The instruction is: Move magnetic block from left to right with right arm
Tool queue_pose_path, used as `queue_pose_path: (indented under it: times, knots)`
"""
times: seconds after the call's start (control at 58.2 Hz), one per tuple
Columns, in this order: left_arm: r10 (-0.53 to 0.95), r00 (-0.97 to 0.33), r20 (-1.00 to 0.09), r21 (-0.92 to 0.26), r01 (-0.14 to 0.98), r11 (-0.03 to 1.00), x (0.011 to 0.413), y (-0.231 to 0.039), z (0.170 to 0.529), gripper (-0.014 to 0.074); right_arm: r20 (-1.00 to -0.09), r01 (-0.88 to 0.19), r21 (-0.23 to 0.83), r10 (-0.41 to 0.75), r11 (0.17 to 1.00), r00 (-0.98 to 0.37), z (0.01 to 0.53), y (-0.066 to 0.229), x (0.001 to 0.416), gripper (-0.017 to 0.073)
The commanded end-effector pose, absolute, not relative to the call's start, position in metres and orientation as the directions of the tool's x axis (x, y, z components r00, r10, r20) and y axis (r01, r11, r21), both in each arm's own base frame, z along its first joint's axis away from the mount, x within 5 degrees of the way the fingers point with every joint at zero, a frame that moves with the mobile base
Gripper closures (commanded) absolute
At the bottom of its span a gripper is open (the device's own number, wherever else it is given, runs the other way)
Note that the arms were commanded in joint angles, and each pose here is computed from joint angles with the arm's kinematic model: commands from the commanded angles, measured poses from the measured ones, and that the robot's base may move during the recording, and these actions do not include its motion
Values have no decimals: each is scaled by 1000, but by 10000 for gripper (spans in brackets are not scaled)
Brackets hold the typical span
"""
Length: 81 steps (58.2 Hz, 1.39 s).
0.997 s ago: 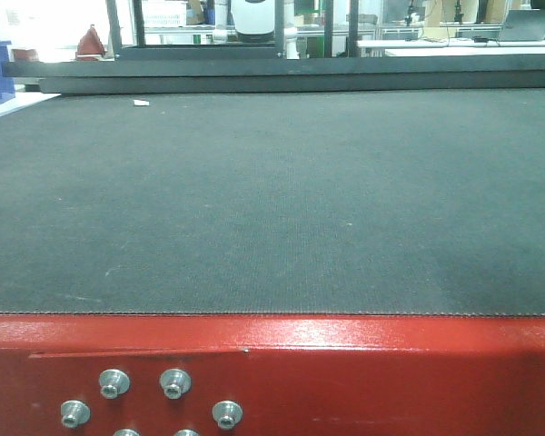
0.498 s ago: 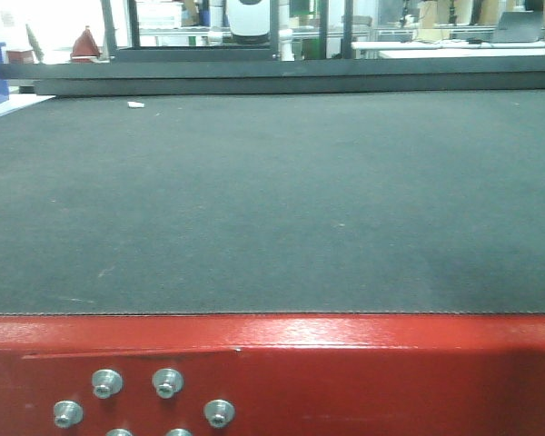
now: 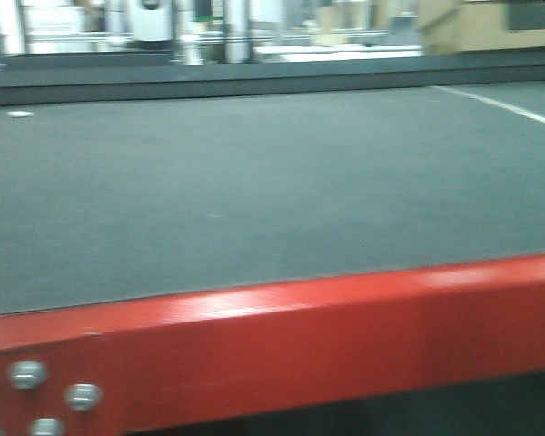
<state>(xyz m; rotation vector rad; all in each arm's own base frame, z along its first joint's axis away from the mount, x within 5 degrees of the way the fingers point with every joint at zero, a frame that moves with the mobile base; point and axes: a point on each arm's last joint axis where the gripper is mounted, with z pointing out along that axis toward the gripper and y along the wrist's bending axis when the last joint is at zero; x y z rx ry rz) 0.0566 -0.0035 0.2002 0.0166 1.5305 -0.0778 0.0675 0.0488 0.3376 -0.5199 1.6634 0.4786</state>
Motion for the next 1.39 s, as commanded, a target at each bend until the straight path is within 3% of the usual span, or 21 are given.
queue_pose_path:
  times: [0.0, 1.375]
  knots:
    - [-57, 123, -991, -50, 64, 997, 55, -3, 206, 720, -1000, -587, -3, -21, 809, -23, 355, 49, 67, 355]
    - [-57, 123, -991, -50, 64, 997, 55, -3, 206, 720, -1000, -587, -3, -21, 809, -23, 355, 49, 67, 355]
